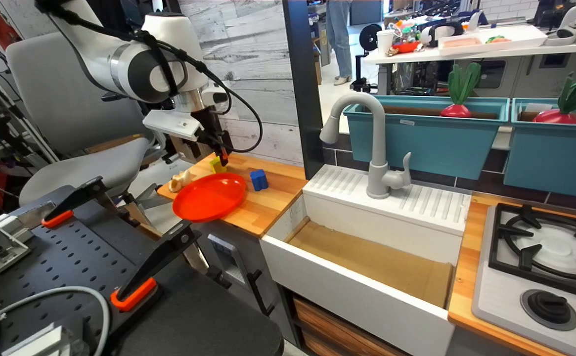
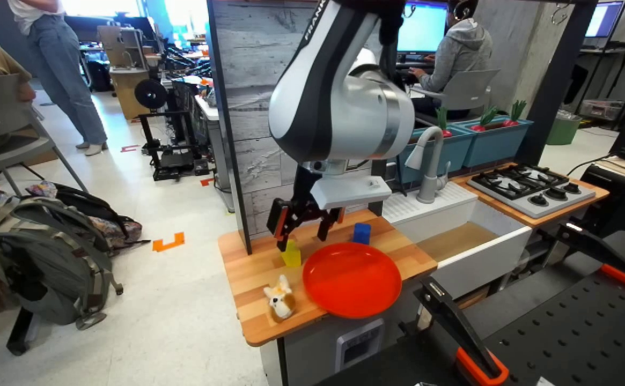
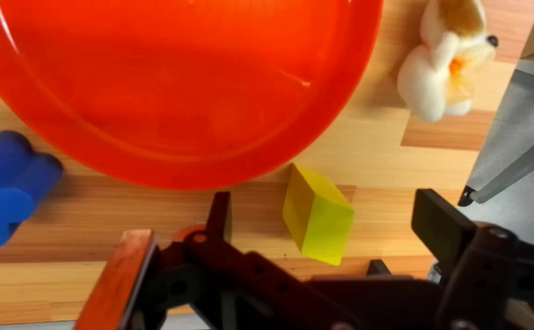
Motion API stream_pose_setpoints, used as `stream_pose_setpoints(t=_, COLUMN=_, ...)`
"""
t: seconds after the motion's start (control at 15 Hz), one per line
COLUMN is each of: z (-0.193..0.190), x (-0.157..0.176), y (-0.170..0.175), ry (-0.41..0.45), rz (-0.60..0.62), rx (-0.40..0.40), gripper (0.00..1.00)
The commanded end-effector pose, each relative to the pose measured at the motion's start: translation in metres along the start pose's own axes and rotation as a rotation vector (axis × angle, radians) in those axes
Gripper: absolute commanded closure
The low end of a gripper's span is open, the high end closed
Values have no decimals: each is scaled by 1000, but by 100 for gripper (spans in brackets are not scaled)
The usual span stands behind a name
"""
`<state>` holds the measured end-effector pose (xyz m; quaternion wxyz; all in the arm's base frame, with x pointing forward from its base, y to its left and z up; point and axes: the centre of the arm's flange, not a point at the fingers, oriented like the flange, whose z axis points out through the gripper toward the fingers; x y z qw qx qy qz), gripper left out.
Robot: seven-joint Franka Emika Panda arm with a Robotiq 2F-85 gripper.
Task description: Move the yellow block to the left
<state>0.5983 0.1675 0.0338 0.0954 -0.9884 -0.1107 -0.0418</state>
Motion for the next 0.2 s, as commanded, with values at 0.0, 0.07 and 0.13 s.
stream_pose_setpoints(t=0.0, z=-27, x=-44, y=7, ry=-21, rz=-69, rx=-50, gripper=0)
stream_pose_setpoints(t=0.07, z=-5, x=-18, y=3, ry=-13, rz=-30, rx=-17, gripper=0)
stream_pose_setpoints(t=0.13, z=-7, x=-26, y=5, ry=-26, rz=-36, rx=-26, gripper=0)
